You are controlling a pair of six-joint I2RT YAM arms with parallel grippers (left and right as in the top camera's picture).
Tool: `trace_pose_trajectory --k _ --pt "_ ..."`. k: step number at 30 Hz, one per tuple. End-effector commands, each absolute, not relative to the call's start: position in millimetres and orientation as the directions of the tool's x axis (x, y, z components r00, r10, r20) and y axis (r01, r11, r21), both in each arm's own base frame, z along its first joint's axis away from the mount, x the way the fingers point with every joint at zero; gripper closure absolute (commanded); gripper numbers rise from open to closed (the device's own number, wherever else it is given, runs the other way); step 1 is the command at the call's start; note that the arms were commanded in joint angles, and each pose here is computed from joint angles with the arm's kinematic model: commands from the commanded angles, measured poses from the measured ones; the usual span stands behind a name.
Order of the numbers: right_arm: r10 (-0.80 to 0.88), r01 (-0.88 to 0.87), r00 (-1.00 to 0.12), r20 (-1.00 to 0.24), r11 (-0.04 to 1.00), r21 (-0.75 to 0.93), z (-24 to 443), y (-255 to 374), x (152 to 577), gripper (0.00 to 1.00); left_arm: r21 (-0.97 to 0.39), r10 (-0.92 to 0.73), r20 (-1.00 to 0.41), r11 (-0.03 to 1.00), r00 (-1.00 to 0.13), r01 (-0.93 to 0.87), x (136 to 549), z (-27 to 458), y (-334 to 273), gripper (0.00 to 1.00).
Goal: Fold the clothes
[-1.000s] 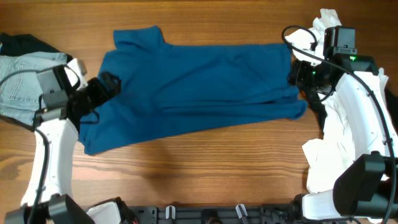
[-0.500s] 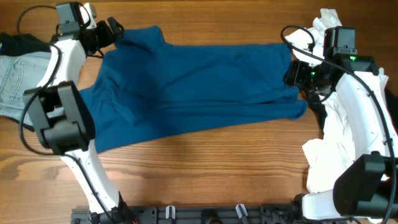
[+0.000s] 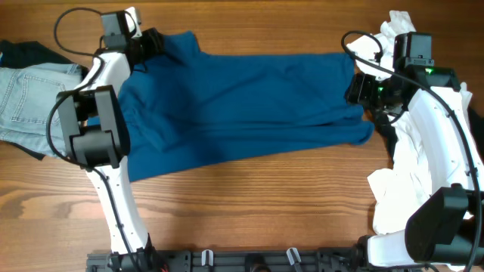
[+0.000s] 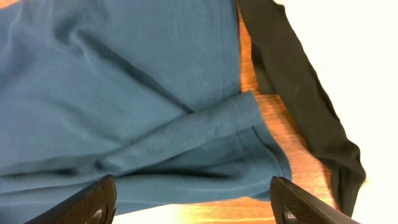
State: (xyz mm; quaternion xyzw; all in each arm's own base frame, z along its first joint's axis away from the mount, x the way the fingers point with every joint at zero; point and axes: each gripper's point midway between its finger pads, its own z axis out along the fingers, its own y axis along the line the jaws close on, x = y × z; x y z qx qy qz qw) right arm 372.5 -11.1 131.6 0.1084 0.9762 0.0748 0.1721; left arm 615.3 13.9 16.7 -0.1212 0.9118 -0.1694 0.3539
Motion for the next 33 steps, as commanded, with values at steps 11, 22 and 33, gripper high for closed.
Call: trace_pose_trajectory --k 11,22,33 --pt "0.146 0.068 -0.903 -0.403 0.977 0.202 94.4 -10.6 451.4 0.27 -0.413 -0.404 -0.541 0.892 -0.738 -0.186 584.5 82.8 32.5 0.95" --pt "0.234 0.118 -0.839 -0.492 0.96 0.255 23.4 -14.0 545.1 0.28 -0.393 -0.418 -0.373 0.88 -0.829 -0.267 532.8 86.7 25.5 0.96" --pt "0.339 0.219 -0.789 -0.513 0.934 0.282 1.6 -13.0 563.6 0.71 -0.385 -0.419 -0.331 0.878 -0.846 -0.284 522.9 81.5 23.7 0.96"
